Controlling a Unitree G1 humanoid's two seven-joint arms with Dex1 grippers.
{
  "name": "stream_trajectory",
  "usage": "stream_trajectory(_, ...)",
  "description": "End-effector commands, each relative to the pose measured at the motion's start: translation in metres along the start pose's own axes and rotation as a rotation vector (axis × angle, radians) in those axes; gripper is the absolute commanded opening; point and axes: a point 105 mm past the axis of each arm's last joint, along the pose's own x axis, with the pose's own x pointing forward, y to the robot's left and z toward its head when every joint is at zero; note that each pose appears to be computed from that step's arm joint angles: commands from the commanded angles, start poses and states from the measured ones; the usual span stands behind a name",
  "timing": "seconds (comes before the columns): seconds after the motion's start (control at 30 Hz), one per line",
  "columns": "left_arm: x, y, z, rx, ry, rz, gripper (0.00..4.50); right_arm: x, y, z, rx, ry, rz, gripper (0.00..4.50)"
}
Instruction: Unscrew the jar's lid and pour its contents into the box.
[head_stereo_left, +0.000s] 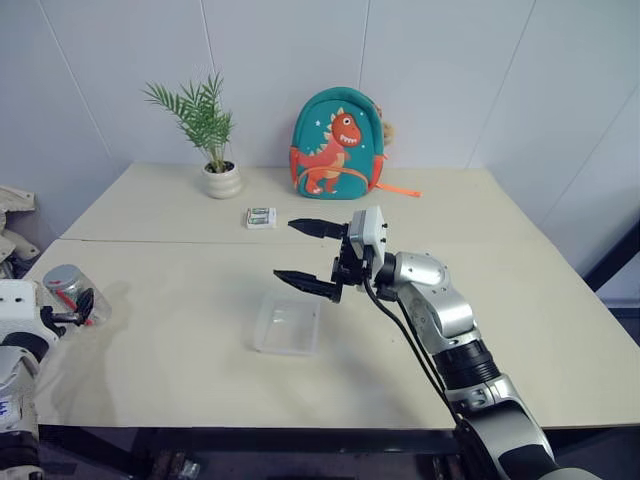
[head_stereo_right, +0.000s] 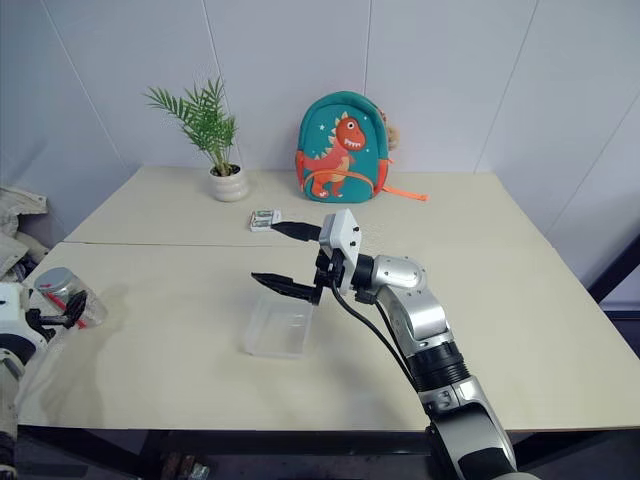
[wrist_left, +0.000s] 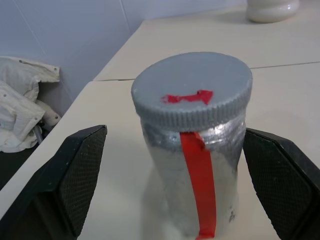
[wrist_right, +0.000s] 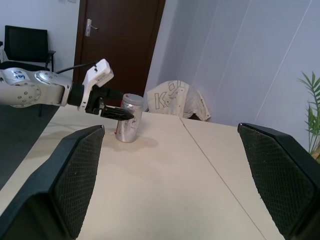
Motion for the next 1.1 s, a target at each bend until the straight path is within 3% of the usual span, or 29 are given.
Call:
stream_trajectory(0.03,0.007,0.003,0.011,0.049,-0.030,-0.001,4.49,0.000,-0.001,0.013,-0.041,-0.032,-0.010,4.50)
stream_trajectory(0.23,0.018,-0.003,0.009,0.033,-0.032,-0.009,4.49,-0.001,-0.001,0.015,-0.047,-0.035,-0.021,4.50)
stream_trajectory(0.33,0.021,-0.004,0.007,0.033,-0.023,-0.011,3.88,-0.002,-0.002,0.015,-0.050,-0.034,-0.030,4.50)
stream_trajectory(0.53,0.021,-0.003,0.004,0.038,-0.017,0.001,2.02,-0.003,-0.004,0.016,-0.055,-0.036,-0.040,4.50)
stream_trajectory(0.73,0.016,-0.004,0.012,0.063,-0.054,-0.023,1.99,-0.005,-0.003,0.016,-0.052,-0.035,-0.042,4.50)
stream_trajectory(0.87,0.012,-0.022,0.036,0.051,-0.133,-0.108,1.99,-0.009,-0.002,0.014,-0.042,-0.025,-0.039,4.50)
stream_trajectory(1.1,-0.019,-0.129,0.088,-0.004,-0.206,-0.551,1.99,-0.039,-0.002,0.017,-0.005,0.040,-0.057,4.50)
